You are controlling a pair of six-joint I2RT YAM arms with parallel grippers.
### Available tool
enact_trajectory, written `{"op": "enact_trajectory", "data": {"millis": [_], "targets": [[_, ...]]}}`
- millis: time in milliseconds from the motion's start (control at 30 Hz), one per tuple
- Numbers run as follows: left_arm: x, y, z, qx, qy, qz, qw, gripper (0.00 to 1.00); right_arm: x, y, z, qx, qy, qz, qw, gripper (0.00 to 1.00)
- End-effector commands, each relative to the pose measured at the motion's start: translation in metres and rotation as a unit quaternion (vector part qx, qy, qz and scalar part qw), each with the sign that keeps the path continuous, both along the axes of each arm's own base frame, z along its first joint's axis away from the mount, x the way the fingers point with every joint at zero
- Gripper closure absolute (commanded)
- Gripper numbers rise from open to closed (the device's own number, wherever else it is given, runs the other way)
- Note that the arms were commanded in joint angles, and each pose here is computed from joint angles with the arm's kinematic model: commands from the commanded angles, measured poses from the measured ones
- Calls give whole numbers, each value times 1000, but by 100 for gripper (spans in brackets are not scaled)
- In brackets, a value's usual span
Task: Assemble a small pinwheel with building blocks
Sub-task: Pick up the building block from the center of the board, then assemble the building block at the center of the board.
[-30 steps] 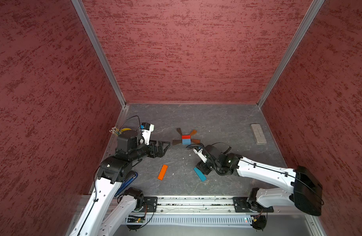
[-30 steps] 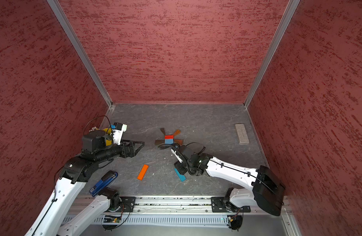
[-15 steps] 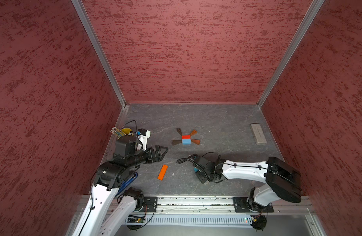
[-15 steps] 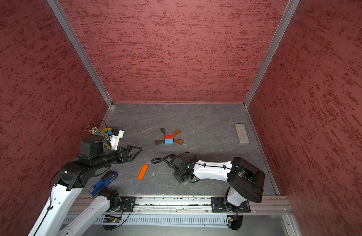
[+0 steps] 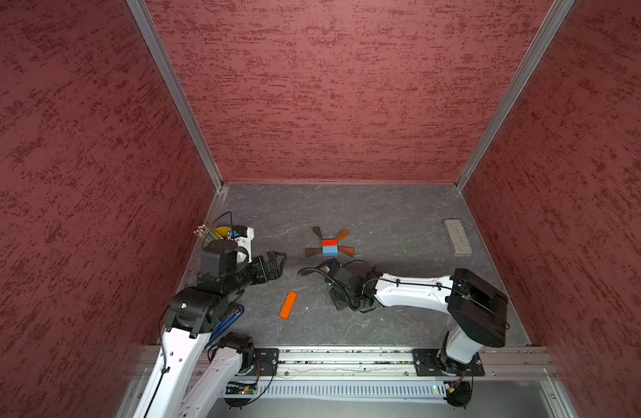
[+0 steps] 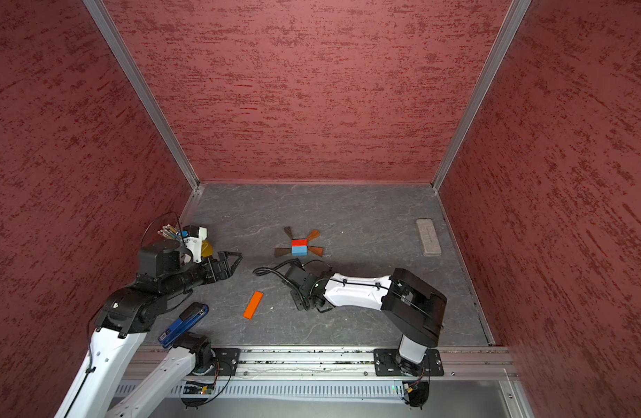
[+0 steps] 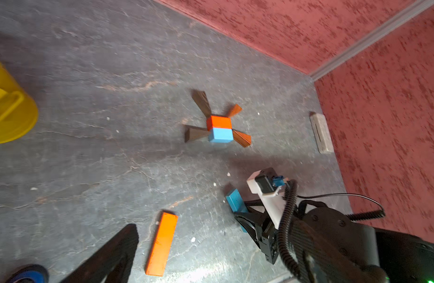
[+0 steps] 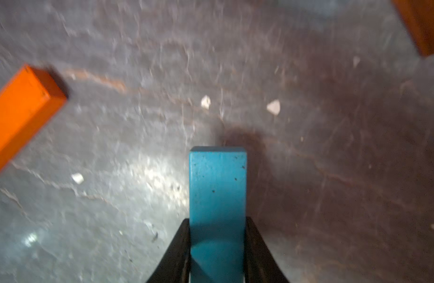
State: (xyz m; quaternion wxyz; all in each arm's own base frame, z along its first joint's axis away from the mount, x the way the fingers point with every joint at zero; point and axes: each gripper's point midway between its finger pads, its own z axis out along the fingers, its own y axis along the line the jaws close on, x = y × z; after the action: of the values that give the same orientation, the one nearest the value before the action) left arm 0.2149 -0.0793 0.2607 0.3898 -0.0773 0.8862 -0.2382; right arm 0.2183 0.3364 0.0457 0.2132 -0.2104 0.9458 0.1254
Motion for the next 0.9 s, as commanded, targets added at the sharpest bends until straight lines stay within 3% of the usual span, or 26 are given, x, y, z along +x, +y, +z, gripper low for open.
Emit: {"op": "enact_trajectory", "data": {"millis": [0,200,433,867], "targets": [[19,23,14,9,-32,55,998,0,32,6,11,29,-4,-80,996,72],[38,38,18,-64,-30,66,995,0,47,7,-6,7,33,-119,992,74],[42,30,10,-140,-9,31,990,0,54,9,-20,-4,69,-152,986,77],[46,35,-17,-155,-4,54,986,0,73,3,-24,-37,80,-190,978,78]]}}
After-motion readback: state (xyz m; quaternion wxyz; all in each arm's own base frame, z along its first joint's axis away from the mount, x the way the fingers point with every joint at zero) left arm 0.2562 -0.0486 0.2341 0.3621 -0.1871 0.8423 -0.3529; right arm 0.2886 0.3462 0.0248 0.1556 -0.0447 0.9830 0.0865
